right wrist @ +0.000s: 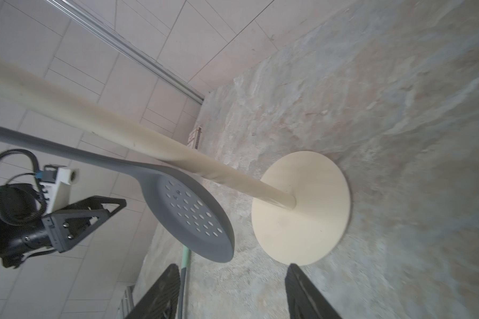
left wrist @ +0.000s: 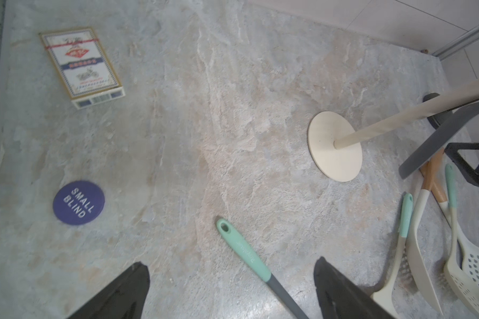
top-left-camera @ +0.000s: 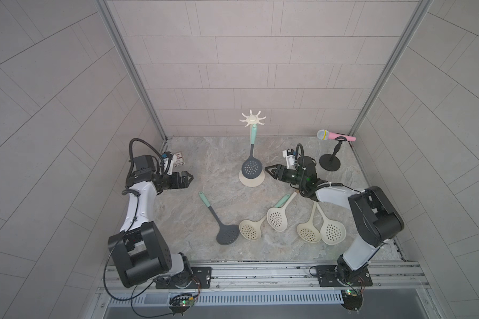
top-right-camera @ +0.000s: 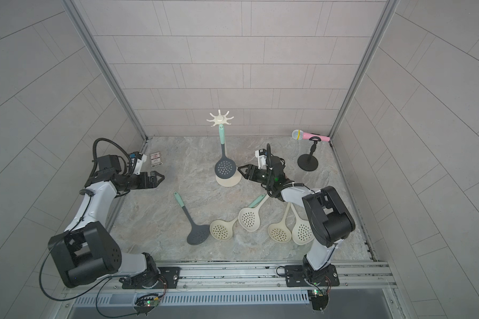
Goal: Hang the skimmer on the kitchen utensil rack
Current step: Hang the skimmer on the rack, then adjust the rack at the center of the board.
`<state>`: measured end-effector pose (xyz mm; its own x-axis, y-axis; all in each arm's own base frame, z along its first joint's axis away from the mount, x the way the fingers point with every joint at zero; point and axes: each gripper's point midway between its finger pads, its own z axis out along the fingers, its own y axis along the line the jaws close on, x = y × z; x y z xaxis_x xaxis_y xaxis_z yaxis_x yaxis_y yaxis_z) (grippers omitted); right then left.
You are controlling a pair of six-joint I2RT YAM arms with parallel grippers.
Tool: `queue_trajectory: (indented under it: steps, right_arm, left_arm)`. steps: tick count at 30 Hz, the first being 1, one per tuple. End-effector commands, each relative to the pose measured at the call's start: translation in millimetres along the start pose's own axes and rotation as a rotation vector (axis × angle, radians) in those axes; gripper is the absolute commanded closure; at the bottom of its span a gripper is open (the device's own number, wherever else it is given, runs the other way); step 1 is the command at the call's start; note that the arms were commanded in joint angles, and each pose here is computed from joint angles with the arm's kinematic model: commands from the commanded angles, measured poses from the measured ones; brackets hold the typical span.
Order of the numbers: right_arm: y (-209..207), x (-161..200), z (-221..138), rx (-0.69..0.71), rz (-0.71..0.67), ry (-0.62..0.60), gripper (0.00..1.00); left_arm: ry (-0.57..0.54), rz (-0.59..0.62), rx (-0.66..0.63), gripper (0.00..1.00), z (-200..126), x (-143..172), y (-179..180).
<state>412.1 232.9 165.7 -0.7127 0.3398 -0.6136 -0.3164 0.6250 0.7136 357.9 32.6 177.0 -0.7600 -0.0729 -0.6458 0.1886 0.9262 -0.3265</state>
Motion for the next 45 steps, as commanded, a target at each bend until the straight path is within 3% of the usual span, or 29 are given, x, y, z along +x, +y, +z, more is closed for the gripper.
queue_trajectory:
  steps: [1,13,19,24,29,45]
  right_arm:
    - [-37.7,18.2,-30.0,0.279,-0.127,0.063,0.24]
    - [-67.0,26.7,-111.6,0.746,-0.343,0.145,0.05]
    - [-56.0,33.9,-129.7,0.715,-0.352,0.123,0.05]
    - [-48.4,38.4,-139.0,0.669,-0.36,0.086,0.08]
    - [-41.1,36.3,-144.0,0.646,-0.387,0.075,0.11]
    - [-33.2,33.4,-147.3,0.619,-0.413,0.059,0.13]
  left_arm:
    - [-0.011,0.039,0.011,0.0,10.9,-26.1,-14.2]
    - [-0.04,0.094,0.165,0.0,65.7,-91.1,-84.2]
    - [-0.11,0.156,0.301,0.06,78.4,-114.5,-131.9]
    - [-0.196,0.233,0.374,0.18,80.2,-131.8,-169.9]
    - [-0.262,0.248,0.428,0.21,83.0,-147.1,-197.6]
    - [-0.252,0.283,0.56,0.29,93.5,-139.6,-244.5]
